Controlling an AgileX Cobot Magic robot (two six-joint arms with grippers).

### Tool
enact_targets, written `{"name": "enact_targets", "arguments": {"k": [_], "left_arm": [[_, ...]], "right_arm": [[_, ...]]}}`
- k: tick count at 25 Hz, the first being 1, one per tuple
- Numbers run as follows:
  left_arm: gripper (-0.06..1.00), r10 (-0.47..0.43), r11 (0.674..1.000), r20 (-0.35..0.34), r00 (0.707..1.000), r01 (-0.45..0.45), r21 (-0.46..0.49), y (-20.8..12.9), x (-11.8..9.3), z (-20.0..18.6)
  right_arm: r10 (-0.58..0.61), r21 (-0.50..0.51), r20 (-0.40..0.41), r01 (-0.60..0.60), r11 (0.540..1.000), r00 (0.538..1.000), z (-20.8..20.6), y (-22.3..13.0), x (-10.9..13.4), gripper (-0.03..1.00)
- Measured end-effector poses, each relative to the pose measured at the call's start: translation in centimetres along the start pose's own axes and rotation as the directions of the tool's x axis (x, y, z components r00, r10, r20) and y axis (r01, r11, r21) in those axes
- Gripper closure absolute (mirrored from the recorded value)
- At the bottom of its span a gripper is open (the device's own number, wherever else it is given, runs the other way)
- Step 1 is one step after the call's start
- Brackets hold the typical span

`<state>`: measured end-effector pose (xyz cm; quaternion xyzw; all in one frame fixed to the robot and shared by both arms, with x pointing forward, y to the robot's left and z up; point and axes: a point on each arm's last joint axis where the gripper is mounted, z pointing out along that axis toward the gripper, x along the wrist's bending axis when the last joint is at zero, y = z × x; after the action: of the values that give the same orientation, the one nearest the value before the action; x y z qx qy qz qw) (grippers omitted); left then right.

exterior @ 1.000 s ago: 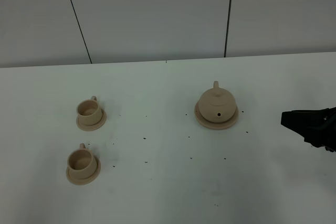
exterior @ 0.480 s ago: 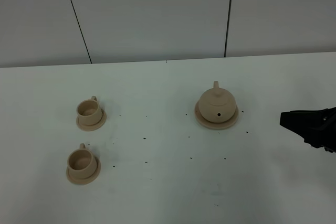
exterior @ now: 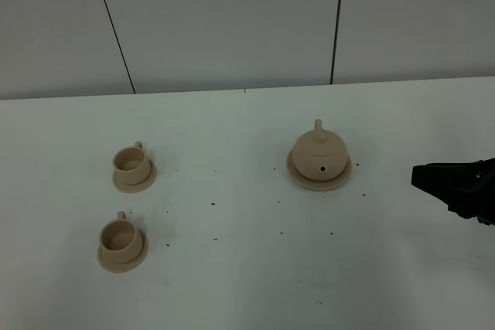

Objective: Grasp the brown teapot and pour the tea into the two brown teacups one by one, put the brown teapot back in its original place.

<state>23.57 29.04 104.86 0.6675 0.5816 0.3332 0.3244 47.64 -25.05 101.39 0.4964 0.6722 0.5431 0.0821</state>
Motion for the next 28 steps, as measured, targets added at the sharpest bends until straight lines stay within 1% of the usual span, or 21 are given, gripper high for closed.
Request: {"name": "enact_targets", "arguments": {"k": [4,8,12,16,19,21,24,28], "left_arm": [[0.71,0.001,1.000,0.000,1.000,-0.001,0.001,0.0,0.0,0.0],[0.70,0.001,1.000,0.001,1.000,-0.001,0.002,0.0,0.0,0.0],[0.65,0.001,1.000,0.001,1.000,-0.001,0.002,0.0,0.0,0.0],[0.58,0.000,1.000,0.001,1.000,0.000,0.002,0.0,0.0,0.0],[0.56,-0.001,1.000,0.001,1.000,0.001,0.002,0.0,0.0,0.0],[0.56,-0.001,1.000,0.001,1.000,0.001,0.002,0.0,0.0,0.0],[0.56,-0.001,1.000,0.001,1.000,0.001,0.002,0.0,0.0,0.0],[0.56,-0.001,1.000,0.001,1.000,0.001,0.002,0.0,0.0,0.0]], "right_arm": [[-0.001,0.001,-0.005,0.001,1.000,1.000,0.0,0.0,0.0,0.72],[-0.001,0.000,-0.033,0.001,1.000,0.999,0.0,0.0,0.3,0.72],[-0.001,0.000,-0.042,0.001,1.000,0.999,0.0,0.0,0.4,0.72],[-0.001,0.000,-0.043,0.001,1.000,0.999,0.0,0.0,0.4,0.72],[0.005,-0.002,-0.044,-0.005,1.000,0.999,0.0,0.0,0.4,0.72],[0.030,-0.008,-0.046,-0.031,0.999,0.998,0.0,0.1,0.4,0.72],[0.068,-0.040,-0.050,-0.070,0.997,0.996,0.0,0.5,0.4,0.72],[0.034,-0.071,-0.062,-0.039,0.997,0.997,-0.1,2.5,0.7,0.72]]}}
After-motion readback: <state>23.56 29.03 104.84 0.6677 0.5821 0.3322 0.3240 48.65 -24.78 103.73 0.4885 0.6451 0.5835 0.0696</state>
